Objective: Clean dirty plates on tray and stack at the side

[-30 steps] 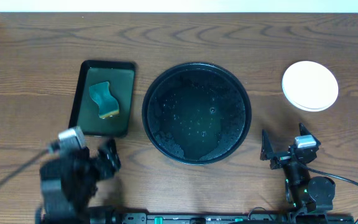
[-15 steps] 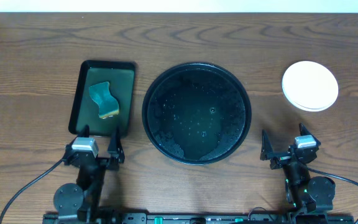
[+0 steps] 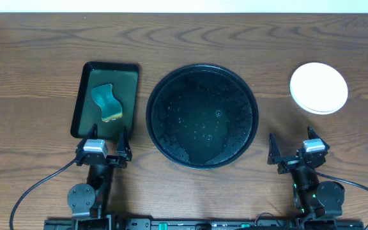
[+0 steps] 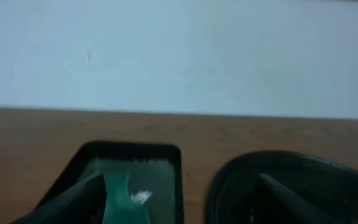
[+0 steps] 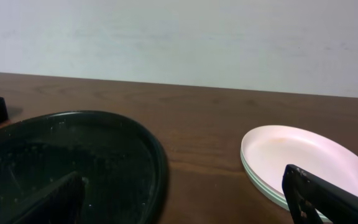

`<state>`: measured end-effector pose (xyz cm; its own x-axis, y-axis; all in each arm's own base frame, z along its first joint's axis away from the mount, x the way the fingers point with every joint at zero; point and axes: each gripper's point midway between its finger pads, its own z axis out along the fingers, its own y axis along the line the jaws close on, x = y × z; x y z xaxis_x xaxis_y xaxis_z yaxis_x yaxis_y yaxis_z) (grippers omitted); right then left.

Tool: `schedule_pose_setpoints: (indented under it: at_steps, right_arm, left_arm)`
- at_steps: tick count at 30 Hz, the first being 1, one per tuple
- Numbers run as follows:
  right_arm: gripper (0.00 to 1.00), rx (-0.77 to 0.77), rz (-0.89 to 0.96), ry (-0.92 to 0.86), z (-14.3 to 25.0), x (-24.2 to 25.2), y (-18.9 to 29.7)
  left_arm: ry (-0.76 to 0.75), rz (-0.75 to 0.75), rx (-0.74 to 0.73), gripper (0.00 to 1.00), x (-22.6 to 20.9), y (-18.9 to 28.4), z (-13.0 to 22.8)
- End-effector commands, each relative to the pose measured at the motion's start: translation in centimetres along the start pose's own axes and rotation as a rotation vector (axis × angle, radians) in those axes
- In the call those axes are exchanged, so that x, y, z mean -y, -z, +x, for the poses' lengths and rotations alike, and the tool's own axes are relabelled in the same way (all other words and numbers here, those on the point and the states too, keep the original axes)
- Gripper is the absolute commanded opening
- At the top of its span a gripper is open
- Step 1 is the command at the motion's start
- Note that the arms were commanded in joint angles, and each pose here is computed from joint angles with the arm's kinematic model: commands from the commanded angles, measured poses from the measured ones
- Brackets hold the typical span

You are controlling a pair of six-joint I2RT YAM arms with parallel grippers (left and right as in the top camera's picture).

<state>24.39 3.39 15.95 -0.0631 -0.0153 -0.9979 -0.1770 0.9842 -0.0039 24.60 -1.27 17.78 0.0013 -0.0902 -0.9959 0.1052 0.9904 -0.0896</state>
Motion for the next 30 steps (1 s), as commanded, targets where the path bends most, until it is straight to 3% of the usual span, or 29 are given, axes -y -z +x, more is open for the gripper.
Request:
schedule_pose_setpoints:
  at_steps: [1,3,30]
  right_arm:
    - [0.99,-0.001,0.019,0.01,0.1,0.4,0.0]
    - [0.99,-0.001,0.019,0.01,0.1,0.4,0.0]
    - [0.99,-0.001,0.019,0.01,0.1,0.4,0.0]
  left_arm:
    - [-0.001,-0.068,-0.08,0.76,-1.2,0.2,2.1]
    - [0.008,-0.103,-0.152,0.76,-1.8,0.4,3.9]
    - [-0.091,-0.063,-0.151,0.77,-1.3,0.3,3.7]
